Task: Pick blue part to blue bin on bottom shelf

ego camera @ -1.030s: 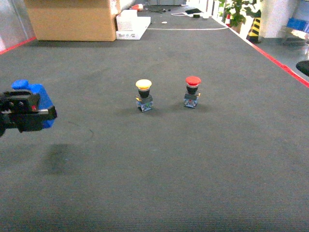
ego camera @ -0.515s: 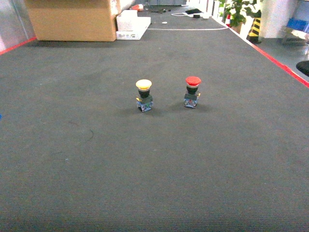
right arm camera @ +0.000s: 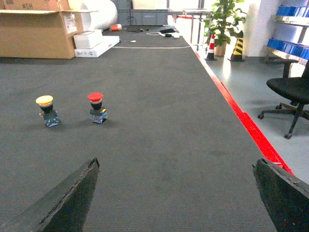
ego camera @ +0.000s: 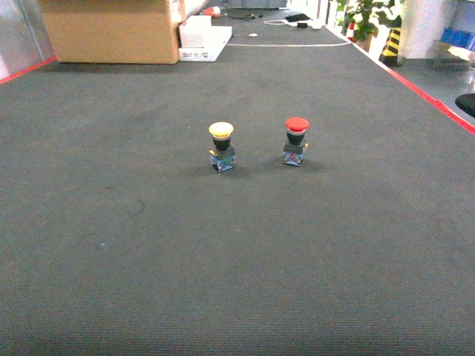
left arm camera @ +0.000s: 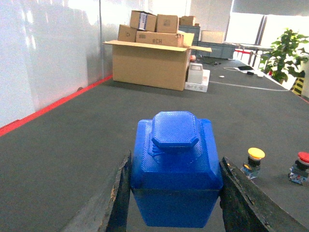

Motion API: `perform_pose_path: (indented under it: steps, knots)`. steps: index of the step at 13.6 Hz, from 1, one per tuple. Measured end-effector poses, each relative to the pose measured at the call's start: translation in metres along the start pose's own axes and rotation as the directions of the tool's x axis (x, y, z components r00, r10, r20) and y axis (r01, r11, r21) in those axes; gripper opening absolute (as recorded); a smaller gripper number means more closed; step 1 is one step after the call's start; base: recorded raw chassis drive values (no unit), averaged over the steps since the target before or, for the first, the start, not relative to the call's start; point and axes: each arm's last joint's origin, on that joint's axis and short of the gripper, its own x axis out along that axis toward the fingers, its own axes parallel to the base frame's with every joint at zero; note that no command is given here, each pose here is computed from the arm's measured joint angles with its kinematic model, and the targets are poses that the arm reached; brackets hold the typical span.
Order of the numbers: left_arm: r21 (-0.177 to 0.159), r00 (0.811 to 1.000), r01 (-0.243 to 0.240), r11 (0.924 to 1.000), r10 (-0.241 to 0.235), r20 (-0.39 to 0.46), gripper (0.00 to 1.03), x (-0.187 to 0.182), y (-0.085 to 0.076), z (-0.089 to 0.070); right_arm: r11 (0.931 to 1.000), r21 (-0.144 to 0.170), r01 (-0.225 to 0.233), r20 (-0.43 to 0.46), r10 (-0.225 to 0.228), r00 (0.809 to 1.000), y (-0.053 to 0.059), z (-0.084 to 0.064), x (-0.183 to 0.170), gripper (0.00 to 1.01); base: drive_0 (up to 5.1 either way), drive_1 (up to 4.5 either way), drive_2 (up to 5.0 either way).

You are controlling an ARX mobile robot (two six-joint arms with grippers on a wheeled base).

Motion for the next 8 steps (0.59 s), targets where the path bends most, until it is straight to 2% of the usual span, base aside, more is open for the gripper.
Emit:
perform_pose_path:
  steps: [8]
  knots:
    - [-0.002,1.000,0.014,0.9999,-0.014,0.009,0.43,-0.0001,-0.0002,0.0010,1.0000,0.000,0.000,0.000,0.000,1.000,0.0000,0.0000,0.0000,0.98,0.0,0.00,0.0]
